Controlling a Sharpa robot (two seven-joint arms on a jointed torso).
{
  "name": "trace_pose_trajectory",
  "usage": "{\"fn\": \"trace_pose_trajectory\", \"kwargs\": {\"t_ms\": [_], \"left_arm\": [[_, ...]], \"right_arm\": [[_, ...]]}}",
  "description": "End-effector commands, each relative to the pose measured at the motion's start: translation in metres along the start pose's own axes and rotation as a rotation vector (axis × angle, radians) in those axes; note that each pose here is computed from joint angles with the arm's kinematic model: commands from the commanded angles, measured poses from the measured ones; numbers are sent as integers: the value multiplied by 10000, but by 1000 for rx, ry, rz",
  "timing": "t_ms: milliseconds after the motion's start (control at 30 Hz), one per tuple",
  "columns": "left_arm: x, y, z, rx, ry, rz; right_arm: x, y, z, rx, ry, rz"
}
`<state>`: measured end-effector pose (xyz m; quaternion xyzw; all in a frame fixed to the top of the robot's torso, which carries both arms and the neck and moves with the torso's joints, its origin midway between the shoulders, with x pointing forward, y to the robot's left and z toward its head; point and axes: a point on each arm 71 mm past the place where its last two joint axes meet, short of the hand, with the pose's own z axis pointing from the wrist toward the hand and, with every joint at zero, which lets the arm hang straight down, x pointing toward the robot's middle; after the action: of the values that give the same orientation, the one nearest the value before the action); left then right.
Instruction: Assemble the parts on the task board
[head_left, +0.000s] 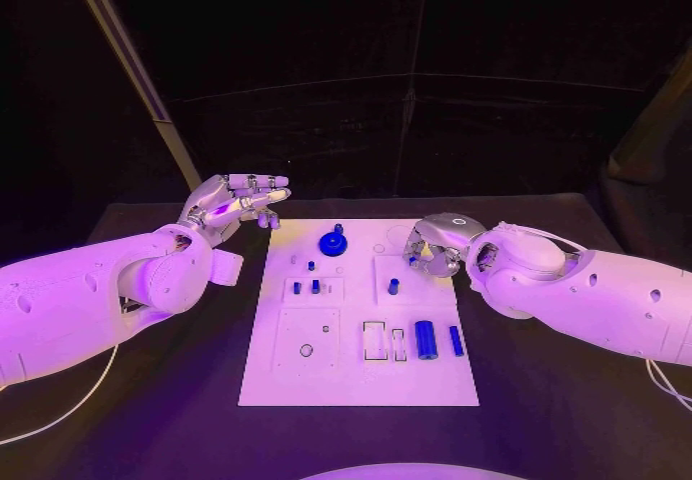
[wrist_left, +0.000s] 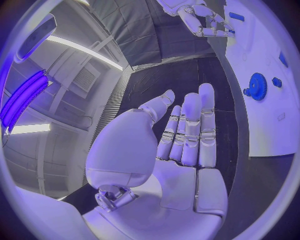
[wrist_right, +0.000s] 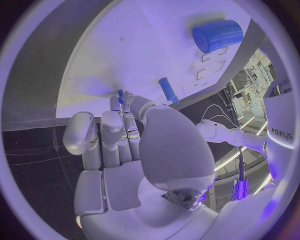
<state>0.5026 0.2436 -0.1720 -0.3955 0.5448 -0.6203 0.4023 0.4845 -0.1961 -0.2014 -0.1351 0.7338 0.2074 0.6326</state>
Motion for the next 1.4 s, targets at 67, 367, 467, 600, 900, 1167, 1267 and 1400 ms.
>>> {"fn": "trace_pose_trajectory", "kwargs": {"t_ms": [67,367,467,600,900,1167,1267,1400], "left_arm": [[-5,-9,3,2,-6,-2],[-4,-5,3,-3,-8,-2],[-7,-5,3,-3,-9,-1],[-10,-5,3,-3,-12,0],[33,-6,9,0,-3,-3],[78,-5,19,2,5,-7],[96,-4,24,3,8,-8],[122,-4,30,3,12,-10]], "right_arm": [[-61,-11,-26,1,-66,20],[-115,-60,-128,-4,-102,94],[-135,-33,-165,-23,-114,125],[-191,108,-234,-90,-151,204],[-260,569,-260,-243,-193,292],[-224,910,-146,-332,-157,308],[-167,1007,-94,-352,-135,301],[38,1138,-40,-364,-75,286]]}}
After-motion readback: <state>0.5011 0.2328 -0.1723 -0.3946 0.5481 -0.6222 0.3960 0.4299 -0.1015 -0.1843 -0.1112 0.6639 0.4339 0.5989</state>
